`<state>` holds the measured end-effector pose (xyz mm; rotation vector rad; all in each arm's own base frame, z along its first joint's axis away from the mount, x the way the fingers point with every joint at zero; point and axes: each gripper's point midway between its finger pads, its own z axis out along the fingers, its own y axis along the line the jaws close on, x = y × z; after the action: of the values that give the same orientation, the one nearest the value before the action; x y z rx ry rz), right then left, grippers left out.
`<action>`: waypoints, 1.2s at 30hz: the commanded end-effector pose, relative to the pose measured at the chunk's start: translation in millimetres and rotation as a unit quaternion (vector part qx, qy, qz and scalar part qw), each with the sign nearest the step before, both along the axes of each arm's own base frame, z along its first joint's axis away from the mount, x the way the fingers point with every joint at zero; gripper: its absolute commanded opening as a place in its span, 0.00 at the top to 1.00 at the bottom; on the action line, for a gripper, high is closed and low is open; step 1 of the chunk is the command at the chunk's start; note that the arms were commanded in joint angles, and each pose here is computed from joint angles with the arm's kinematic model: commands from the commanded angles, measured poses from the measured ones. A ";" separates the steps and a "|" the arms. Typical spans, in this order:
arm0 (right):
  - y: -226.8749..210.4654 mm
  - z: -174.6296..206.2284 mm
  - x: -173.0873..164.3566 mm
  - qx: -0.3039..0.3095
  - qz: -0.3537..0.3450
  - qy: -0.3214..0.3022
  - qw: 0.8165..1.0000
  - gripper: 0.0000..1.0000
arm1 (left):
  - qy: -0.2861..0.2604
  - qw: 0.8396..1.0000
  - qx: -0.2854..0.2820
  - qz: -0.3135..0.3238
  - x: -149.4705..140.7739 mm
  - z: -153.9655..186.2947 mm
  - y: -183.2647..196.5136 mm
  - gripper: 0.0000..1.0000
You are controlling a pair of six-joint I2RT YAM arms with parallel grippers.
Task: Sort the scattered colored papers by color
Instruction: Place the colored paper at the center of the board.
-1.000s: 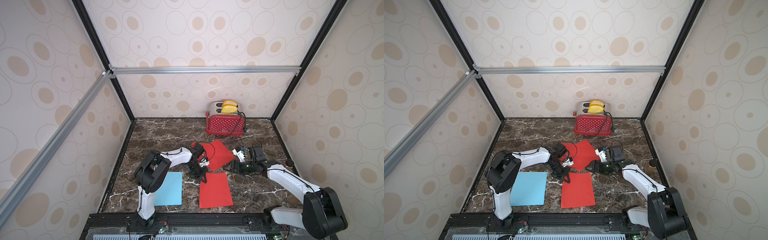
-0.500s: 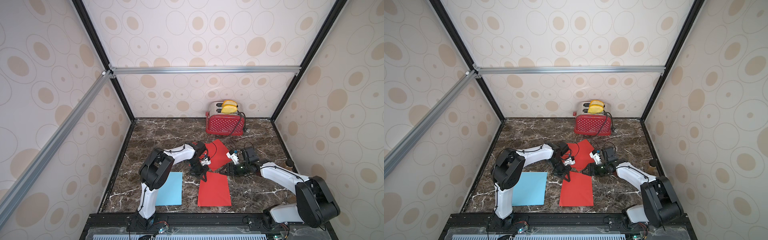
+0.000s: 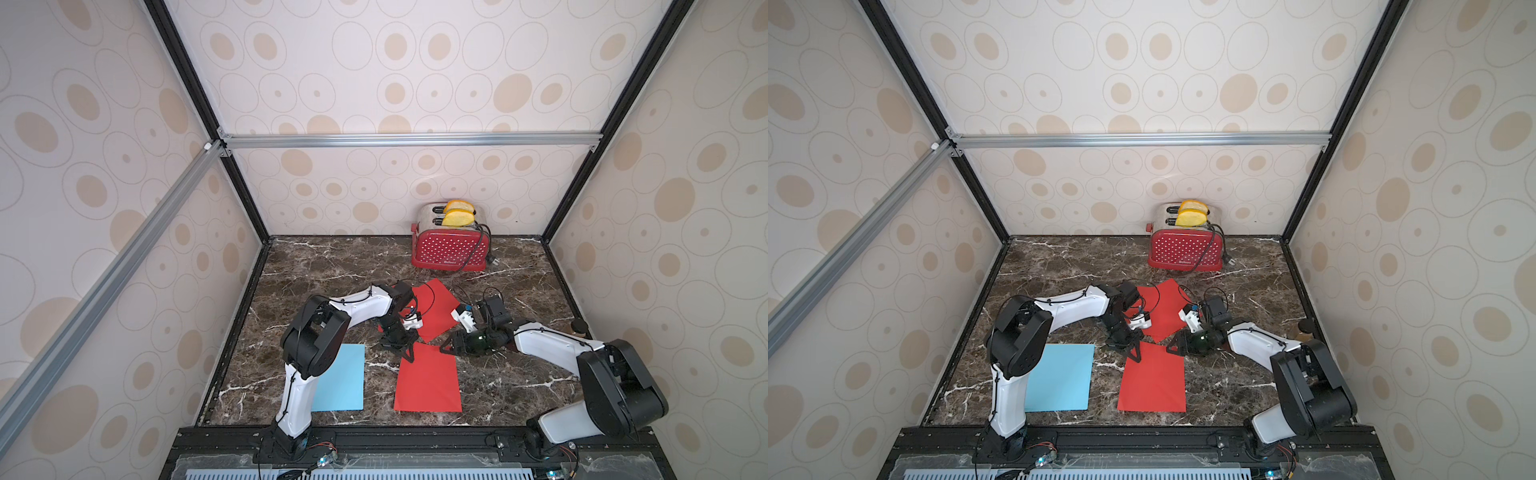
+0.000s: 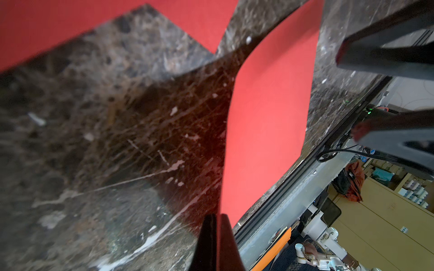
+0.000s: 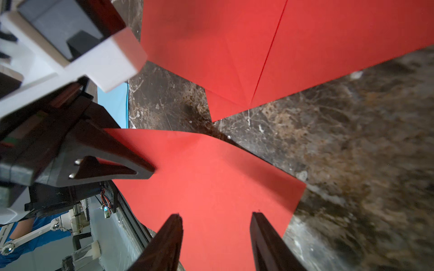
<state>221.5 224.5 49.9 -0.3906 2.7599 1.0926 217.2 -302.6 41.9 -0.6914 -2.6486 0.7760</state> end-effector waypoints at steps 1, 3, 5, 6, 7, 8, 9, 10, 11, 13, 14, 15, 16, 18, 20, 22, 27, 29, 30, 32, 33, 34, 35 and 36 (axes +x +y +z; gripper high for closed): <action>-0.3 -12.1 -4.8 -0.010 0.008 0.003 1.000 0.48 | 0.003 1.000 0.006 -0.017 -2.3 -1.8 -0.5 1.00; -0.5 -15.2 -5.1 -0.012 0.008 0.007 1.000 0.49 | 0.004 1.000 0.007 -0.018 -2.6 -2.3 -0.3 1.00; -0.6 -18.2 -6.2 -0.014 0.008 0.010 1.000 0.49 | 0.005 1.000 0.009 -0.020 -3.4 -3.1 0.4 1.00; -0.5 -19.0 -6.2 -0.015 0.008 0.010 1.000 0.49 | 0.006 1.000 0.009 -0.020 -3.2 -3.2 0.3 1.00; -0.5 -19.8 -5.9 -0.014 0.008 0.010 1.000 0.49 | 0.006 1.000 0.009 -0.021 -3.2 -2.6 0.4 1.00; -0.6 -20.7 -6.2 -0.015 0.008 0.010 1.000 0.49 | 0.006 1.000 0.009 -0.022 -3.0 -2.6 0.3 1.00; -0.5 -21.4 -6.0 -0.015 0.008 0.010 1.000 0.49 | 0.005 1.000 0.009 -0.022 -2.9 -2.2 0.2 1.00; 0.2 -22.1 -6.1 -0.015 0.009 0.011 1.000 0.49 | 0.005 1.000 0.009 -0.022 -2.9 -2.5 0.2 1.00; 0.4 -22.8 -5.7 -0.015 0.009 0.011 1.000 0.49 | 0.004 1.000 0.008 -0.022 -2.4 -2.1 -0.2 1.00; 1.1 -24.3 -5.3 -0.015 0.009 0.013 1.000 0.49 | 0.006 1.000 0.008 -0.021 -2.4 -2.4 -0.7 1.00; 1.1 -25.7 -5.8 -0.016 0.010 0.015 1.000 0.49 | 0.006 1.000 0.008 -0.021 -2.3 -2.4 -0.6 1.00; 1.2 -26.1 -5.4 -0.016 0.009 0.015 1.000 0.49 | 0.006 1.000 0.008 -0.022 -2.7 -2.5 -1.0 1.00; 1.0 -26.5 -5.2 -0.016 0.009 0.015 1.000 0.49 | 0.006 1.000 0.008 -0.022 -2.2 -2.6 -0.9 1.00; 1.2 -27.3 -5.7 -0.017 0.010 0.016 1.000 0.49 | 0.006 1.000 0.008 -0.023 -1.9 -3.1 -0.9 1.00; 0.2 -28.9 -6.2 -0.020 0.010 0.016 1.000 0.49 | 0.008 1.000 0.009 -0.023 -2.1 -3.7 -0.8 1.00; -0.5 -30.0 -6.6 -0.022 0.010 0.017 1.000 0.49 | 0.008 1.000 0.010 -0.024 -2.0 -4.0 -0.8 1.00; -2.6 -31.5 -7.5 -0.031 0.011 0.021 0.999 0.49 | 0.005 0.999 0.017 -0.028 -0.5 -2.6 0.9 1.00; -3.3 -31.1 -7.3 -0.035 0.014 0.019 0.999 0.49 | -0.003 0.999 0.027 -0.031 1.5 -1.6 4.1 0.95; -3.6 -31.3 -7.6 -0.036 0.014 0.019 0.999 0.49 | -0.007 0.999 0.034 -0.032 2.6 -1.6 6.2 0.89; -3.6 -31.4 -7.4 -0.036 0.014 0.020 0.999 0.49 | -0.015 0.999 0.035 -0.036 4.2 0.5 7.5 0.85; -3.6 -32.0 -7.7 -0.037 0.014 0.022 0.999 0.49 | -0.021 0.998 0.038 -0.037 5.3 1.2 8.8 0.78; -3.9 -32.2 -7.4 -0.037 0.013 0.022 0.999 0.49 | -0.028 0.998 0.038 -0.039 6.9 2.8 8.9 0.75; -4.0 -32.7 -7.6 -0.038 0.014 0.022 0.999 0.49 | -0.035 0.998 0.038 -0.041 8.3 4.7 9.6 0.72; -4.9 -33.6 -8.3 -0.041 0.014 0.023 0.999 0.48 | -0.043 0.997 0.040 -0.041 10.1 6.7 10.6 0.69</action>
<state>222.0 227.5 31.0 -0.4195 2.7766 1.0776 222.2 -293.2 36.2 -0.7531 -2.6576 0.6639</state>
